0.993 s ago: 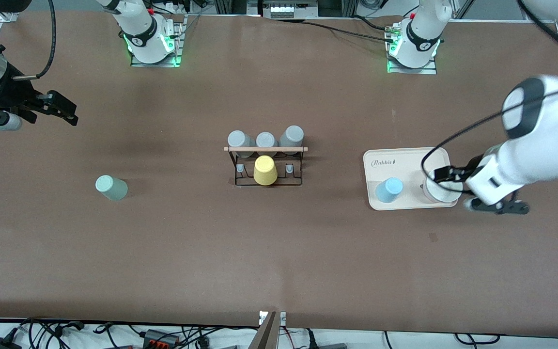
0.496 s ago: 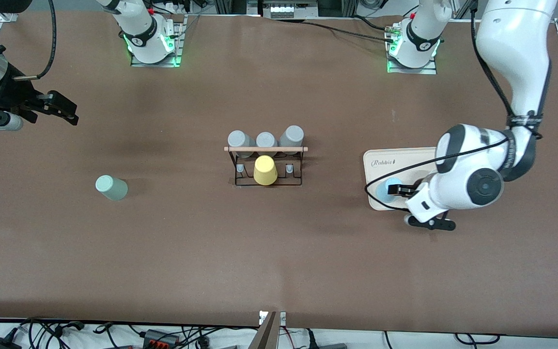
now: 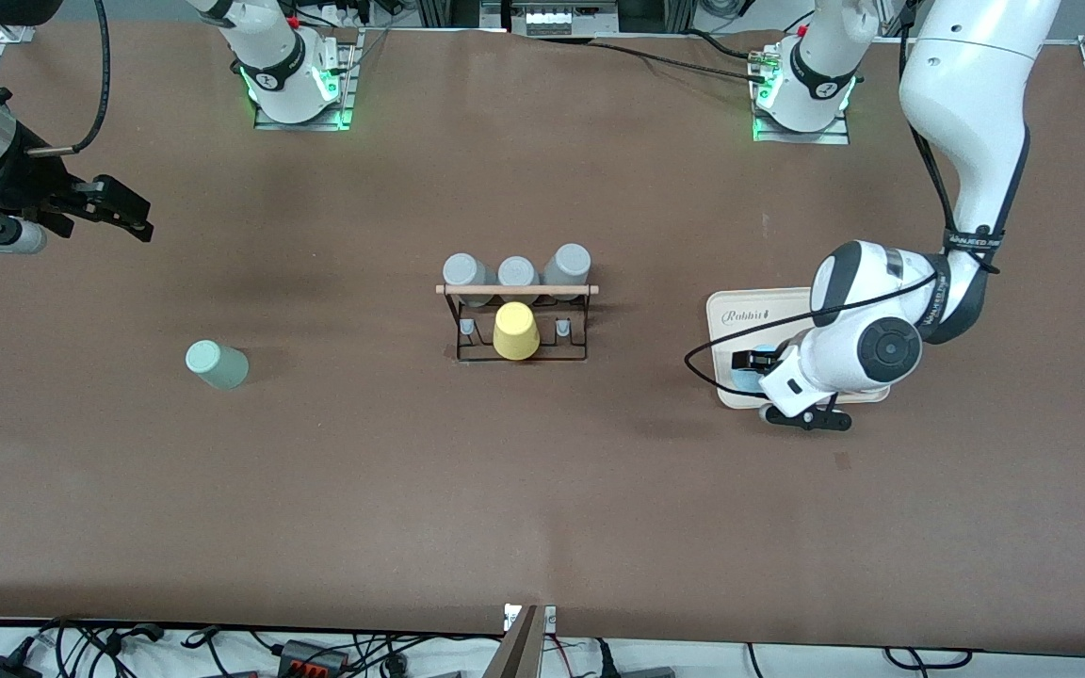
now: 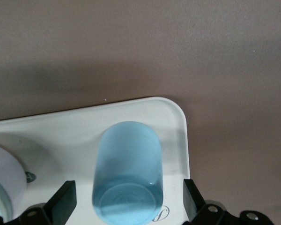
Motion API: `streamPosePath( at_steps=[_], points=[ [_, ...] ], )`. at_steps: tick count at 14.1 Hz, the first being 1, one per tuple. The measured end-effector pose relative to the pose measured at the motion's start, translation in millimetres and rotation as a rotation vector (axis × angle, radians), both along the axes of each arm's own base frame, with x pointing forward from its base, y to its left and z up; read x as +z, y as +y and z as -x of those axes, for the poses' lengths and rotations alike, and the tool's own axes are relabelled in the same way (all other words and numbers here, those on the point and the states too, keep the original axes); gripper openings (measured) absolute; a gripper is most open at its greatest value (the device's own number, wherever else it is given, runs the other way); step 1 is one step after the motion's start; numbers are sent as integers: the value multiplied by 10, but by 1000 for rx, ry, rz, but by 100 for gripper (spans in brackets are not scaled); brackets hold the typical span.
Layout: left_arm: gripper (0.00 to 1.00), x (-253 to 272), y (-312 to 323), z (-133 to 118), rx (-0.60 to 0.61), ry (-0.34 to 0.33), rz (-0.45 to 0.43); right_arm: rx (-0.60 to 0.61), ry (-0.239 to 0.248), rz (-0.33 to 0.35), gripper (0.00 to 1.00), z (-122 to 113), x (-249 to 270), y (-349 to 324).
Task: Hang scattered cups on rack with three cups
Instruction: 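Carry the blue cup to the rack while the right gripper reaches the mint cup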
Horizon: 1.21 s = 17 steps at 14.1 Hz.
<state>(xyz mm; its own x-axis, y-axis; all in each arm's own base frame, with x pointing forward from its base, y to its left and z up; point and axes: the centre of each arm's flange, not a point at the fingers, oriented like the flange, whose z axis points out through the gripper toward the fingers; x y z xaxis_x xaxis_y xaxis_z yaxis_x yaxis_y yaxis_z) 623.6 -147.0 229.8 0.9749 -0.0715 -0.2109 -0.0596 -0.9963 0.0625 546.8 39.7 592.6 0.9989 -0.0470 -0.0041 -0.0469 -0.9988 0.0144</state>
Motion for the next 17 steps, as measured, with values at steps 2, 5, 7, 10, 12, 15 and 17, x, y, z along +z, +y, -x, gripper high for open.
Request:
streamPosePath(
  at_steps=[2,5,7,10,12,15,17],
  points=[
    [100,-112,-19,71,0,-12,1,0,0,0,100,1,0,0],
    [93,-162,-6,92,-3,-37,0,0,1,0,100,1,-1,-1],
    [71,-127,-10,85,-13,-47,-8,0,1,0,100,1,-1,-1],
    [67,-47,-25,73,-16,-58,-7,0,7,0,100,-7,-25,-1],
    [67,154,-110,12,-27,-62,-1,-2,32,1,100,-58,-156,-10],
    [67,877,-438,-179,26,-57,-1,-9,98,37,100,-227,-556,-118],
    [67,1320,-769,-214,111,-67,18,-7,129,60,100,-376,-891,-169]
  ],
)
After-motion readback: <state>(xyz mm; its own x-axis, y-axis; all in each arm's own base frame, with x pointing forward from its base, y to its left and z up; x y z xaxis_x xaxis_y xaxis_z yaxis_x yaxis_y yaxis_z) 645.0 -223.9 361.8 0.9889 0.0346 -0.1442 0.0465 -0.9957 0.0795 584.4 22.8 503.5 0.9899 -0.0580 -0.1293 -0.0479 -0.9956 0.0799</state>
